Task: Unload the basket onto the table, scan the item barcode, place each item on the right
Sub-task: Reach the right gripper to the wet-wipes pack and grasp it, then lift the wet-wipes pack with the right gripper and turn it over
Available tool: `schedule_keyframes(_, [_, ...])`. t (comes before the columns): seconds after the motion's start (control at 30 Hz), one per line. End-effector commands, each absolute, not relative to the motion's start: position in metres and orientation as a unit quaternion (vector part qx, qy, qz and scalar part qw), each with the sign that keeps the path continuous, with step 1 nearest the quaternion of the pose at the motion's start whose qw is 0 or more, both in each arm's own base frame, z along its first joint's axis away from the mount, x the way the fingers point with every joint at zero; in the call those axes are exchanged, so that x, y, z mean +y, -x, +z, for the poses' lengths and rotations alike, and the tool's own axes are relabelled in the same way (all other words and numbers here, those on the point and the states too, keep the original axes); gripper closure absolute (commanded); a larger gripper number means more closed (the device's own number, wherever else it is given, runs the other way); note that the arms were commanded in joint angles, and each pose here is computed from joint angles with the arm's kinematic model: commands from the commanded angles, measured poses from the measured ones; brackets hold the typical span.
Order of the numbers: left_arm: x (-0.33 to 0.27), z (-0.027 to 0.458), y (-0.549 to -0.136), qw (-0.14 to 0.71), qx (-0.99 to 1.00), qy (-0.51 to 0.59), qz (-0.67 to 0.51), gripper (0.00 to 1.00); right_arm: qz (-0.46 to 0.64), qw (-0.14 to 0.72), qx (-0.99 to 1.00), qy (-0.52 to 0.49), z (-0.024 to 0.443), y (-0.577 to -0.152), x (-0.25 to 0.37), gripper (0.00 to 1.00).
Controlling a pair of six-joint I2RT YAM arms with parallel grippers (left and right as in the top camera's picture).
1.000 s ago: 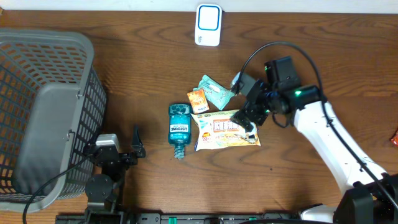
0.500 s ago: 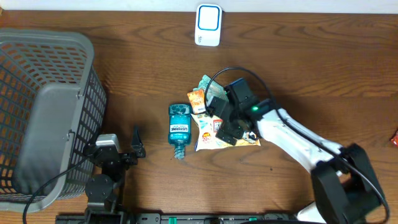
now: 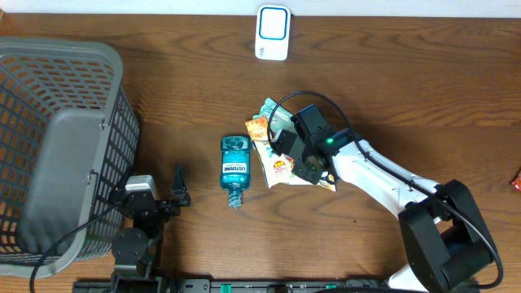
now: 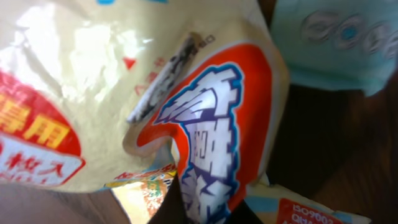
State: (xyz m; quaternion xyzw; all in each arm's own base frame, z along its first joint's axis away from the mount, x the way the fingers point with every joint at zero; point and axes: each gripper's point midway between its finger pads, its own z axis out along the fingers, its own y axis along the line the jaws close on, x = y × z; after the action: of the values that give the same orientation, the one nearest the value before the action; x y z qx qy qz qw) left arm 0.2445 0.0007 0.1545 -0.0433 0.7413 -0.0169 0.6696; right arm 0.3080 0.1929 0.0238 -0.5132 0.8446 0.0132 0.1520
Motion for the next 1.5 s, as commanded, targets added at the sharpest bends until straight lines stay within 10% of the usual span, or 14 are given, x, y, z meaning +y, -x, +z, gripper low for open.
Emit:
schedule_keyframes(0.0, [0.006, 0.138, -0.244, 0.652, 0.756, 0.055, -0.007, 0.00, 0.047, 0.139, 0.877, 0.457, 0.021, -0.305, 0.200, 0.99])
schedule_keyframes(0.3, [0.006, 0.138, -0.244, 0.652, 0.756, 0.055, -0.007, 0.00, 0.287, 0.060, 0.892, 0.344, 0.094, -0.281, 0.238, 0.99])
schedule_keyframes(0.57, [0.006, 0.138, -0.244, 0.652, 0.756, 0.055, -0.007, 0.00, 0.114, 0.087, 0.958, 0.247, 0.066, -0.321, 0.177, 0.97])
schedule_keyframes(0.87, [0.006, 0.138, -0.244, 0.652, 0.756, 0.055, -0.007, 0.00, 0.118, 0.092, 0.983, 0.108, 0.071, -0.327, 0.184, 0.02])
schedule_keyframes(1.47, [0.006, 0.138, -0.244, 0.652, 0.756, 0.055, -0.007, 0.00, -0.080, 0.270, 0.930, 0.237, 0.114, -0.317, 0.217, 0.01])
